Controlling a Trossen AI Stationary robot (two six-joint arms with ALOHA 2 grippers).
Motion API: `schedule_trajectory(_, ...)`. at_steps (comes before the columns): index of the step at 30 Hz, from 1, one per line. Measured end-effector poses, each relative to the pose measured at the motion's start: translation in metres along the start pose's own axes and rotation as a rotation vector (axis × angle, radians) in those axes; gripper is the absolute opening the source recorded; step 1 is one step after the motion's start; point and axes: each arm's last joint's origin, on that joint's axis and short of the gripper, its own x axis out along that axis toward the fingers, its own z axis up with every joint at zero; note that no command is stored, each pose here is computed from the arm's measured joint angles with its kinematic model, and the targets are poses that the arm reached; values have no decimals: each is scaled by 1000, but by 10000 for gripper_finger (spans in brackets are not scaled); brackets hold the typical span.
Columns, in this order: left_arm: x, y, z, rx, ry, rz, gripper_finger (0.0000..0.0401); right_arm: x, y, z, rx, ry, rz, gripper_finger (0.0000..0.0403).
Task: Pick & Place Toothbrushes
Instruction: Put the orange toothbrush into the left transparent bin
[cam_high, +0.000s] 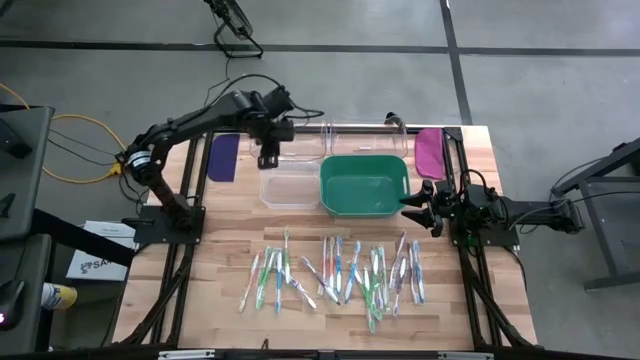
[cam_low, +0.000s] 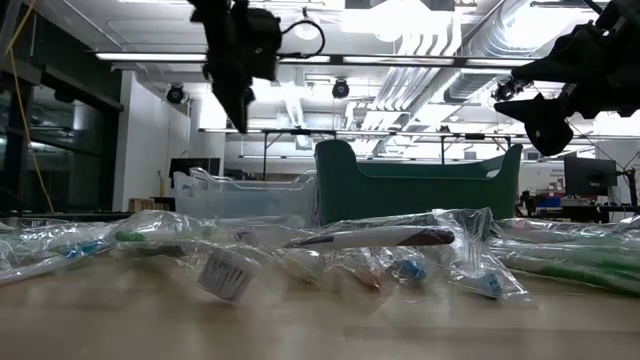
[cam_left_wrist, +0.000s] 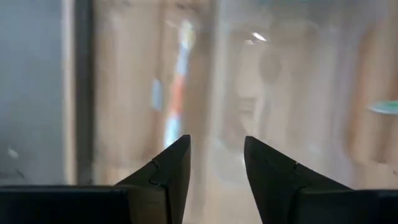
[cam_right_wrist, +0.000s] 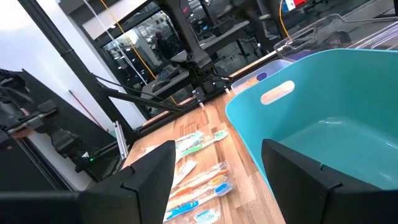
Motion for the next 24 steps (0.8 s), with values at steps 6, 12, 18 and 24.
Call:
schedule_trajectory(6,-24,-44,0,-68,31,69,145,0,0,0,0,0,0,233)
schedule_trajectory(12,-39,-89,2,-101,34,150,145,0,0,0,0,0,0,233)
schedule_trajectory(18,-25,-133,-5,-160,101,183,145,0,0,0,0,0,0,233)
schedule_trajectory(24,8,-176,-21,-249,160,166,145,0,0,0,0,0,0,233)
